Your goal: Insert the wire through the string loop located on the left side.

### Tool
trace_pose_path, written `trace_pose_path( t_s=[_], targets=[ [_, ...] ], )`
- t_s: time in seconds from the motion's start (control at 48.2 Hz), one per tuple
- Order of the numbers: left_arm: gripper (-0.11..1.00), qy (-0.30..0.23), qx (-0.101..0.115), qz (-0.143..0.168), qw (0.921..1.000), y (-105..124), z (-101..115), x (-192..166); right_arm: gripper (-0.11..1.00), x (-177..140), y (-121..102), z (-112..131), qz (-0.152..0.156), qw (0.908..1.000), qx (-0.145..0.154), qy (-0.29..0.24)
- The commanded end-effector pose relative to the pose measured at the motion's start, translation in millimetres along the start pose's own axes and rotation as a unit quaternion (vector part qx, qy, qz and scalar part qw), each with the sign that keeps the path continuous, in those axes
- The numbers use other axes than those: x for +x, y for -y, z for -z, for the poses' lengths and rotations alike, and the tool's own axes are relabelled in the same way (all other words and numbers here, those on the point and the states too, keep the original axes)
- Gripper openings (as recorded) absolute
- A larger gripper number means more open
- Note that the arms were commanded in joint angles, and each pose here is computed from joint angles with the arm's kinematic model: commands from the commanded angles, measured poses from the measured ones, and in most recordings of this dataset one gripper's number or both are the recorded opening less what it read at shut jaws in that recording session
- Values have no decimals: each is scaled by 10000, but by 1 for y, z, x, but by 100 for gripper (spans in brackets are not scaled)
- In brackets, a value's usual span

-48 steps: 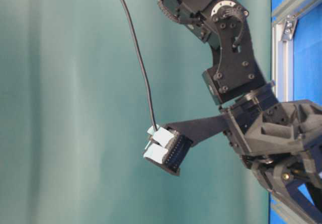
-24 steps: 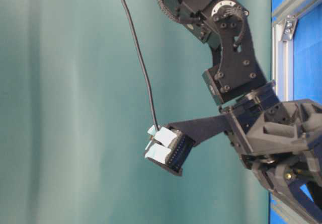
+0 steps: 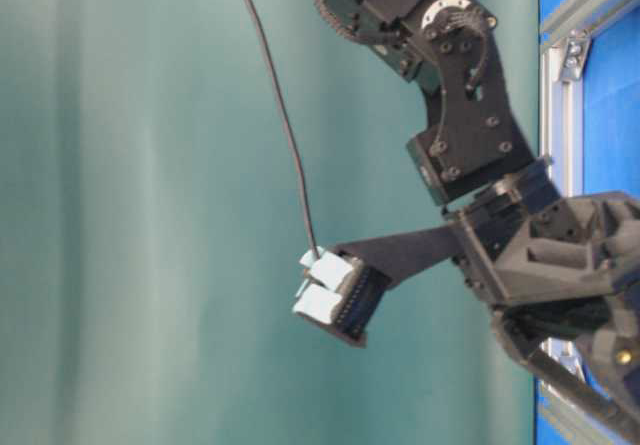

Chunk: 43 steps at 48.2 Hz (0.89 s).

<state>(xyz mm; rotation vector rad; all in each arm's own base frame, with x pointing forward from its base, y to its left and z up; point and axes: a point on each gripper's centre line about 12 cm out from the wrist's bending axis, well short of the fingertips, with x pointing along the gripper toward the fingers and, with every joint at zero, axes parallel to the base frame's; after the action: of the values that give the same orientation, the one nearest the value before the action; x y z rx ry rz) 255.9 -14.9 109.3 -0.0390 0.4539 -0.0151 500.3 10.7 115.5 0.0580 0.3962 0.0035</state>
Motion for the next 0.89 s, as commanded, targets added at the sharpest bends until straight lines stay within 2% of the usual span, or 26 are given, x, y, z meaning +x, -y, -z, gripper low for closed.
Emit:
trace_pose_path(
  t_s=[0.0,0.353,0.561,0.644,0.768,0.872],
  targets=[
    [8,62,-8,-10,10000,-1,-3,-3,94,-7,-3,-19,-25,9997,29,229],
    [8,-140,-85,35,9999,-1,-1,-38,95,-11,-3,-13,-19,9999,28,145],
    [8,-393,-504,92,9979,0,-3,-66,95,-11,-3,-12,-18,9999,28,129],
    [8,-345,-608,132,9975,1,-7,-78,95,-12,-3,-13,-26,9999,25,144],
    [8,-207,-589,224,9978,2,-10,-97,95,-12,-3,-13,-19,9999,28,145],
    [8,153,-584,314,9977,3,-22,-113,95,-11,-3,-12,-18,9999,28,129]
  ],
)
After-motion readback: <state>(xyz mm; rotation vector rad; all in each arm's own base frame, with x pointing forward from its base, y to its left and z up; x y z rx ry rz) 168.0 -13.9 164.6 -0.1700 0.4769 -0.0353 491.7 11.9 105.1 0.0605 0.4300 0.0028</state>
